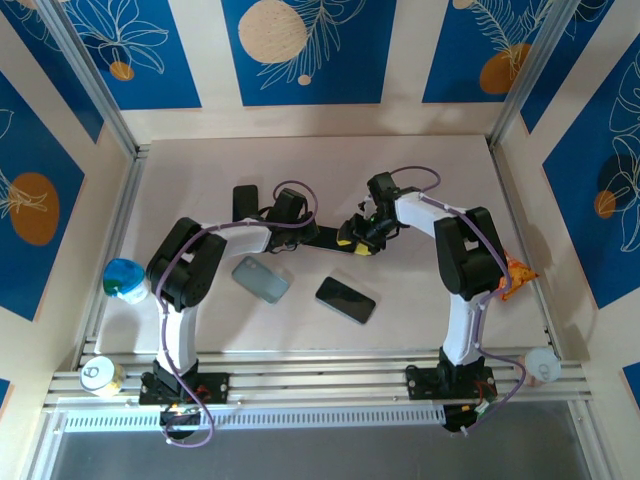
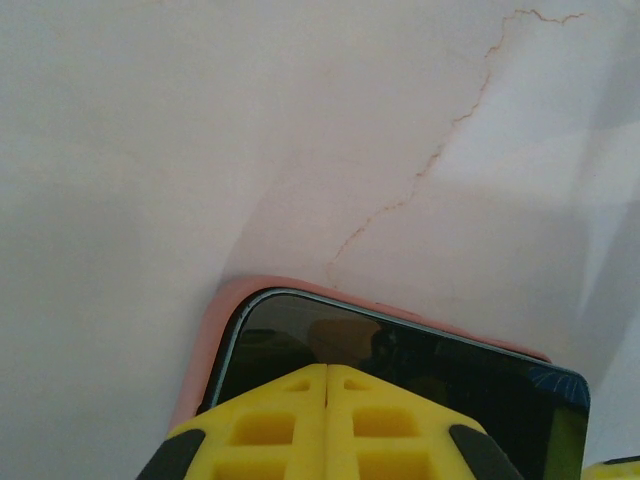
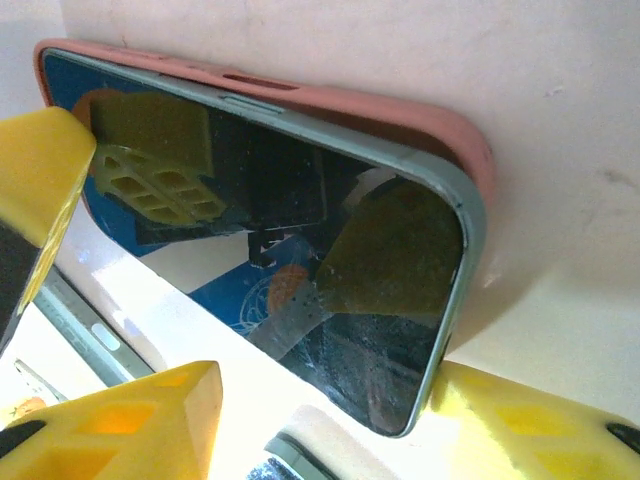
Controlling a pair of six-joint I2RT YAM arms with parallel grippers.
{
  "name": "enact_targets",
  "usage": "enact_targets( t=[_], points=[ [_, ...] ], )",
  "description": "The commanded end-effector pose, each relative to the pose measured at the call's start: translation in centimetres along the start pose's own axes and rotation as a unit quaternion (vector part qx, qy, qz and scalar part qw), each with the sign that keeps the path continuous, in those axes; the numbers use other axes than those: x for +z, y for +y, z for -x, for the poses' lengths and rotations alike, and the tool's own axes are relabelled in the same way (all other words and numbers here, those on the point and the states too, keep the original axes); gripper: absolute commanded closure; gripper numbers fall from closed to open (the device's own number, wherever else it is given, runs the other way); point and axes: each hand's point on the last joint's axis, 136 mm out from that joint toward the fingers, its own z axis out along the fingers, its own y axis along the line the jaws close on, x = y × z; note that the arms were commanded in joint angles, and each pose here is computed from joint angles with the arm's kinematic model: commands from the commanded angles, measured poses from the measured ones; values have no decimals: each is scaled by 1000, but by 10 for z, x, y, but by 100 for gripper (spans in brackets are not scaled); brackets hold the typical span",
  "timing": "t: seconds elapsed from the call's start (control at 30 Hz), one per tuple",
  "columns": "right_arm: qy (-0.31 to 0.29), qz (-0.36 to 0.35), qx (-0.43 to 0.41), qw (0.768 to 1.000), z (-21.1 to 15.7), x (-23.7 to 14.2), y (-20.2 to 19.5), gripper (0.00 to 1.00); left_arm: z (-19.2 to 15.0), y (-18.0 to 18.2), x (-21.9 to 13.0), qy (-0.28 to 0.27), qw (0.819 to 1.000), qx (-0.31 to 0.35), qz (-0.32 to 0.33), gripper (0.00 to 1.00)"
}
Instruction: Put the phone into the phone case
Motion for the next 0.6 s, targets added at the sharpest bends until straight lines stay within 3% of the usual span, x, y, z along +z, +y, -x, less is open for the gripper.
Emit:
enact_targets(
  t=[0.0,0.37,0.43,0.57],
  points=[
    [-9,6,-14,1000,-6,-13,9,44,3,5,-11,2,1000,-5,12,100],
    [-29,5,-15,999,-11,-25,6,44,19,15,-32,-18,1000,-13,14,100],
    [-29,7,-14,999,-12,-23,6,49,20,17,-34,-18,1000,-13,17,100],
    [-26,11,-11,1000,-12,-18,4,71,16,25,-35,-14,999,-12,27,100]
  ],
)
